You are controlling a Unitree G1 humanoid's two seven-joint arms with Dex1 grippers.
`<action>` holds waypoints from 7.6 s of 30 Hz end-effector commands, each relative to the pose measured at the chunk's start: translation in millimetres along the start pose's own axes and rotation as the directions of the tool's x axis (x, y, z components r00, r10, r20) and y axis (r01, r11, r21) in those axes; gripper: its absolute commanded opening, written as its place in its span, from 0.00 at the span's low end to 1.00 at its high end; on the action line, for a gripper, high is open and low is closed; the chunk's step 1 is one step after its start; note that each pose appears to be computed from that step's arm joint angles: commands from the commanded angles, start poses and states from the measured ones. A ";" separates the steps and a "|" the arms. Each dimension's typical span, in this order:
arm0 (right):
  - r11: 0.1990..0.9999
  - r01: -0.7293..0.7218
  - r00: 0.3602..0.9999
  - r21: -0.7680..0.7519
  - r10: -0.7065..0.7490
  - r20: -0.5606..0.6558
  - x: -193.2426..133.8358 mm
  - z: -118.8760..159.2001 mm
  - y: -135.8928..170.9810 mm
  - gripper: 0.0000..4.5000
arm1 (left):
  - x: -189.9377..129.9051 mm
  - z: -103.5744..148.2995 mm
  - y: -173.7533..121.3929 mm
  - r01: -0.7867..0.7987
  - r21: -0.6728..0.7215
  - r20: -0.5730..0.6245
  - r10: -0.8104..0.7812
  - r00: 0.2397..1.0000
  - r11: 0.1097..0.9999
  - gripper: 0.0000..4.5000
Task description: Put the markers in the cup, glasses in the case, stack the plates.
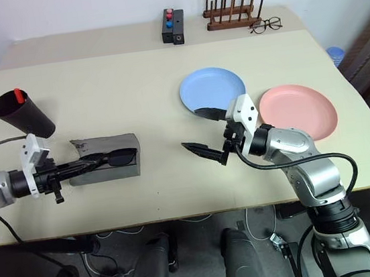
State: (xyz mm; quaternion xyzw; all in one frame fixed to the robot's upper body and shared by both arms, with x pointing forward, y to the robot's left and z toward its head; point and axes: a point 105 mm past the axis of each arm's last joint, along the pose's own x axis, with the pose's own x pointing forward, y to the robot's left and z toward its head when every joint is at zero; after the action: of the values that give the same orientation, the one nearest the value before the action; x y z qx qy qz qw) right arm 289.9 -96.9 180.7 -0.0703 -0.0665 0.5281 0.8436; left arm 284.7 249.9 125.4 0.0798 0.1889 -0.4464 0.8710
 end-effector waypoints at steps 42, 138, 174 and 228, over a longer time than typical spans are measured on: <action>0.998 0.006 1.000 -0.055 -0.005 0.026 -1.0 12.8 -6.5 1.00 | 14.8 96.9 58.8 -0.261 0.187 0.288 0.201 0.936 0.947 0.01; 0.767 0.593 0.540 -0.244 -0.604 -0.587 -152.8 -46.5 -129.6 0.02 | 19.3 118.0 -38.2 0.289 0.292 0.336 -0.380 0.862 0.912 1.00; 0.920 0.386 0.885 -0.062 -0.388 -0.257 -11.7 6.2 -118.7 0.99 | 18.8 111.4 -25.7 0.054 0.254 0.428 -0.162 0.889 0.966 1.00; 0.843 0.489 0.839 -0.225 -0.525 -0.143 1.9 22.8 -177.8 0.99 | 29.2 107.1 -12.2 -0.104 0.116 0.557 0.022 0.830 0.988 1.00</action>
State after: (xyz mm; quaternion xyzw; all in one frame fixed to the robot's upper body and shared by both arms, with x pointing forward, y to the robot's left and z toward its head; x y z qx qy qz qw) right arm 445.1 -173.8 182.8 -0.1829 0.0370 0.2628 0.9466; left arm 321.4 184.1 198.6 0.0059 -0.0824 -0.4376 0.8953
